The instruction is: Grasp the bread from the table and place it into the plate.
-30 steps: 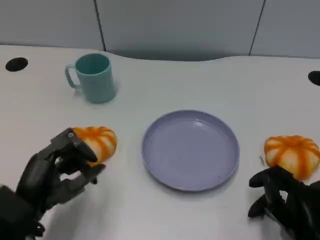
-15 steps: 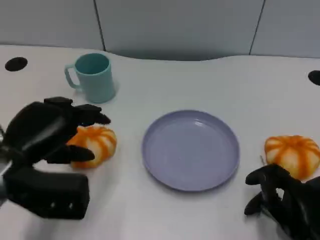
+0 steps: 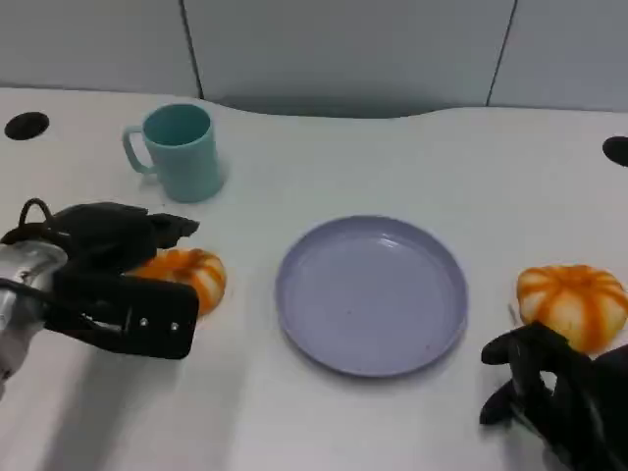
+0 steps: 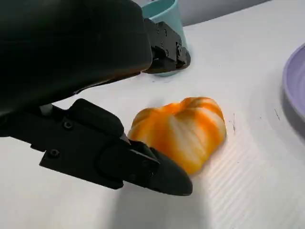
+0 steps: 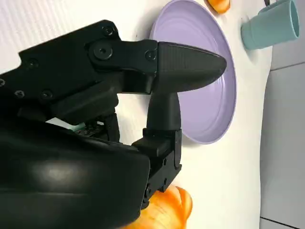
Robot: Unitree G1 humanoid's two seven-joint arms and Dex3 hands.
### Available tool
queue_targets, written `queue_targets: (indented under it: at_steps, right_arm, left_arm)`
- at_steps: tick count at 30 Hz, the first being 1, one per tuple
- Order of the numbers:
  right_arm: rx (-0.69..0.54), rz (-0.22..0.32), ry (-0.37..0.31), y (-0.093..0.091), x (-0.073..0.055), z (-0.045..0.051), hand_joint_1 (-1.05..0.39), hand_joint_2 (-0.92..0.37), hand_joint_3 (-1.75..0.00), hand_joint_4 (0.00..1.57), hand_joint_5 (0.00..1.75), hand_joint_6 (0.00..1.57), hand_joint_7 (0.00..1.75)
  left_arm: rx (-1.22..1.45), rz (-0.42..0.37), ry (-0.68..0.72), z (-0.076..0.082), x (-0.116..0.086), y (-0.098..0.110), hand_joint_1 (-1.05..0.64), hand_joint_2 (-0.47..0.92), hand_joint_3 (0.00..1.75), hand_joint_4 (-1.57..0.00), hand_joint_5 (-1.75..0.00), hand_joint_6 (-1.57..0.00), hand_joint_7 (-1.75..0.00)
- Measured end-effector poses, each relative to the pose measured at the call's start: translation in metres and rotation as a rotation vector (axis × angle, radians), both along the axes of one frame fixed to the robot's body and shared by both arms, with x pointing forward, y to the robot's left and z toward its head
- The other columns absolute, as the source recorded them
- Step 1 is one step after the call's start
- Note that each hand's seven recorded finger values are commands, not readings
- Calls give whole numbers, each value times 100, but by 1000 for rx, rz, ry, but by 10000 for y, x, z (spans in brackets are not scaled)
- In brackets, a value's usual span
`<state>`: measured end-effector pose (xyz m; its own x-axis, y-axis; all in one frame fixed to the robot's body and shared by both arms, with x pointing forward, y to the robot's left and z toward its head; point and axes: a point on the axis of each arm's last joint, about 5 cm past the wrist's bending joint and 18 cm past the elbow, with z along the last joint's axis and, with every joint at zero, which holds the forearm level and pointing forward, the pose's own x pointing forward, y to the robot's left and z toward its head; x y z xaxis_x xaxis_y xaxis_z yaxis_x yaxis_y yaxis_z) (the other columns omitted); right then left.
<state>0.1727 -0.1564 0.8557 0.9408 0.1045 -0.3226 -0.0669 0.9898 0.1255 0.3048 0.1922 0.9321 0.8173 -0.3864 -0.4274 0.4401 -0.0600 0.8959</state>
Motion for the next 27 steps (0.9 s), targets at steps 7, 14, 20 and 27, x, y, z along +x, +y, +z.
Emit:
queue_targets:
  at_steps: [7,14,20,27]
  right_arm:
    - [-3,-1,-1,-3,-16,3,-32,-92,-59,53,175,39,166]
    - [-12,-10,2,-8,-38,15,-31,-92,-58,53,175,39,165]
    - [-13,-19,6,-16,-62,14,-31,-92,-58,53,175,39,165]
    - [-13,-27,9,-25,-93,24,-31,-92,-59,57,175,40,164]
  left_arm:
    - [26,97,122,-329,95,-179,-85,92,2,-2,-1,-11,-1]
    - [37,130,78,-427,115,-299,-76,89,0,-11,-5,-19,-3]
    - [-10,175,33,-502,82,-362,-46,85,0,-16,-100,-37,-80]
    - [-86,186,-90,-574,29,-372,-22,91,5,-71,-174,-49,-174]
